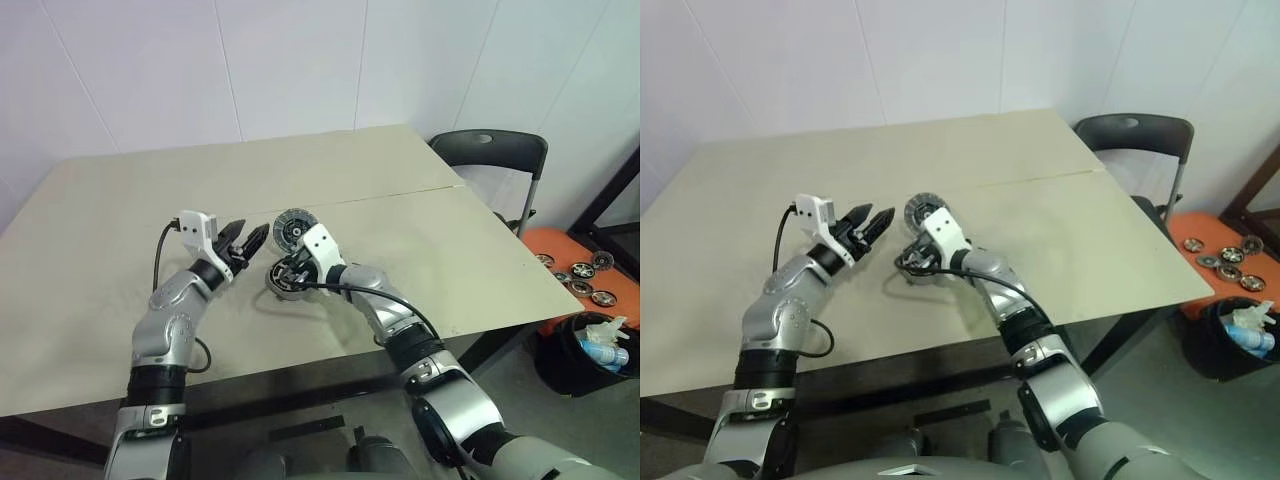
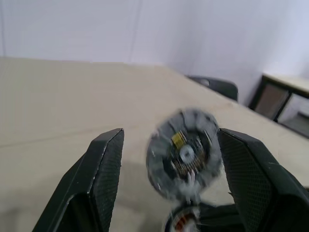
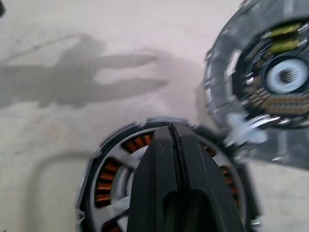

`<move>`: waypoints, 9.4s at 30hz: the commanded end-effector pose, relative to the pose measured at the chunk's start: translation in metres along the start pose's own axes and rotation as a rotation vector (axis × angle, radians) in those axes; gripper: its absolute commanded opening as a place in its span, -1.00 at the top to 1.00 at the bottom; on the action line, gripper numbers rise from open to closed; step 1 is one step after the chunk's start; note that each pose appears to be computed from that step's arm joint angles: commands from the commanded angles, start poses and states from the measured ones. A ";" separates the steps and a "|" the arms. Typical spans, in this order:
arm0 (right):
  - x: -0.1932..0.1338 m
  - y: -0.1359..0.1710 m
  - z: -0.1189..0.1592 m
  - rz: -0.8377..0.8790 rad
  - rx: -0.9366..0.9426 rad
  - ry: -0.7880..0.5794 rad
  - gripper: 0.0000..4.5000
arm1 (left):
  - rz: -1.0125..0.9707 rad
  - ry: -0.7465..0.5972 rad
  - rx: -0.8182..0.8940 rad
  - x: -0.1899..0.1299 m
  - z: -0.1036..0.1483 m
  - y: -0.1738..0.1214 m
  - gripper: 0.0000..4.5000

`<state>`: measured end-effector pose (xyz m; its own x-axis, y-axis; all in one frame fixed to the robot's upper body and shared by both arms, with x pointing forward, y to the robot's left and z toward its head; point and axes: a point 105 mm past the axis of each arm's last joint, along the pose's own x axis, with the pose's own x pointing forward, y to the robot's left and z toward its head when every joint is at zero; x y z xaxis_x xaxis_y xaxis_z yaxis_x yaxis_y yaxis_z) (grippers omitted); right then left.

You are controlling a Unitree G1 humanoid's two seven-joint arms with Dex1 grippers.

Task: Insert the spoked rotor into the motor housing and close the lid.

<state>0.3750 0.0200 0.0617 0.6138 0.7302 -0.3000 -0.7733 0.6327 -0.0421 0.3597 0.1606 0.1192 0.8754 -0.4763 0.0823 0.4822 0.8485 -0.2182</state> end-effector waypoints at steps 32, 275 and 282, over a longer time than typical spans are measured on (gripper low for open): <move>-0.005 0.006 -0.001 0.138 0.020 0.063 1.00 | -0.063 -0.038 0.176 -0.026 0.016 0.003 -0.46; -0.021 -0.017 0.098 0.234 -0.408 0.025 -0.25 | -0.247 0.224 0.366 -0.071 -0.019 -0.015 -0.48; -0.025 -0.076 0.116 -0.073 -0.530 0.028 -0.25 | -0.244 0.229 0.357 -0.071 -0.024 -0.013 -0.48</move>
<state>0.4273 -0.0135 0.1557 0.6155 0.6892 -0.3822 -0.7729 0.4330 -0.4638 0.2868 0.1794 0.0856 0.7234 -0.6721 -0.1579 0.6891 0.7170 0.1055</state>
